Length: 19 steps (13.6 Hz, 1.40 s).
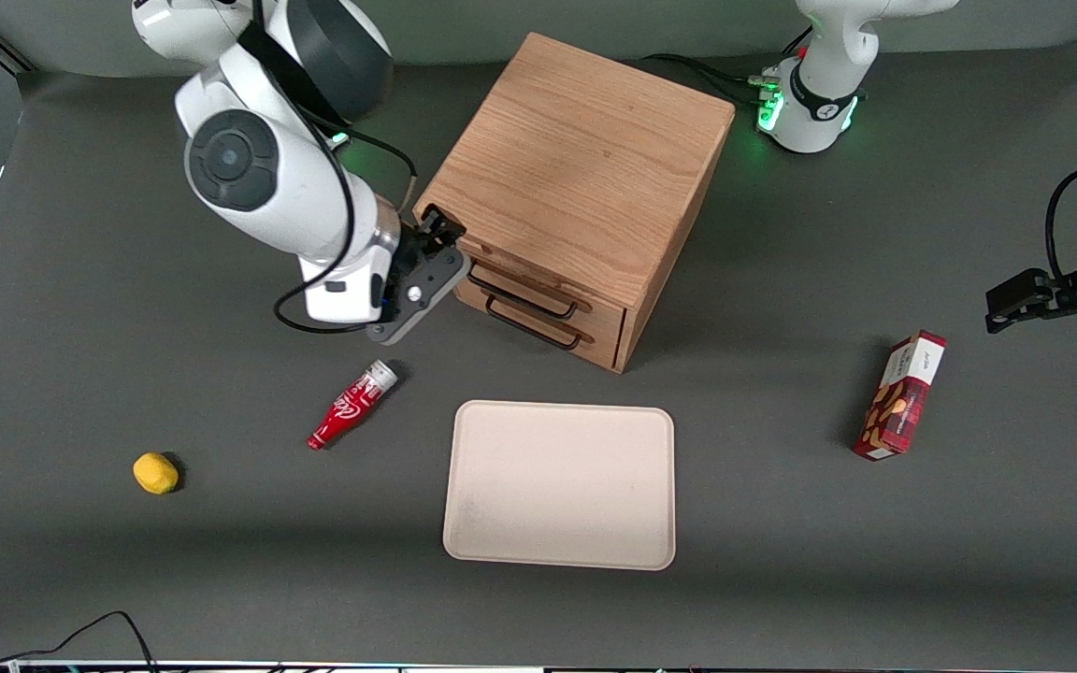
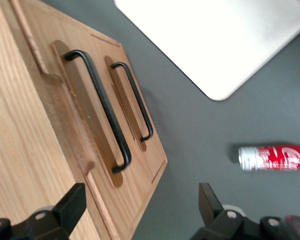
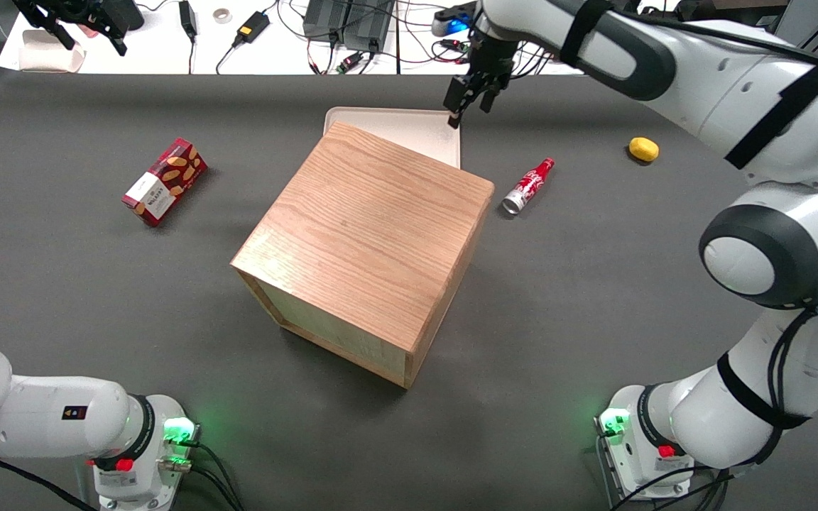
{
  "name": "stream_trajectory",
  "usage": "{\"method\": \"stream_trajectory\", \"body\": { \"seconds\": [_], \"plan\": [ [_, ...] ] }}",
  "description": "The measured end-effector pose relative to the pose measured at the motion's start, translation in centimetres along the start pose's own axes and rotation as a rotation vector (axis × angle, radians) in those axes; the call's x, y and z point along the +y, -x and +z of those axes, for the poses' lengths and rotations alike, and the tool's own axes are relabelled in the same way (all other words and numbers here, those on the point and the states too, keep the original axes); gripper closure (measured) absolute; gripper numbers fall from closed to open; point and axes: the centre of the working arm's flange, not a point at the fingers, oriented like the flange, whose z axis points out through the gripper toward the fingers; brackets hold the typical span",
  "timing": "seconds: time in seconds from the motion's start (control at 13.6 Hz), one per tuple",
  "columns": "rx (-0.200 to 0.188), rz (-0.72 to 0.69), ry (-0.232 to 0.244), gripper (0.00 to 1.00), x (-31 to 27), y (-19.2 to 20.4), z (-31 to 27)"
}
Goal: Open upper drawer
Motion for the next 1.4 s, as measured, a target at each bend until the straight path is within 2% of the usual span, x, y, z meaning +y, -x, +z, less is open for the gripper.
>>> {"method": "stream_trajectory", "body": {
  "seconds": [0.37, 0.59, 0.88, 1.4],
  "plan": [
    [0.044, -0.167, -0.009, 0.00, 0.1, -2.6, 3.0],
    [0.061, -0.235, -0.030, 0.00, 0.1, -3.5, 4.4],
    [0.078, -0.266, -0.047, 0.00, -1.2, -4.7, 6.9],
    [0.091, -0.304, -0.047, 0.00, -0.5, -5.4, 10.4]
  ]
}}
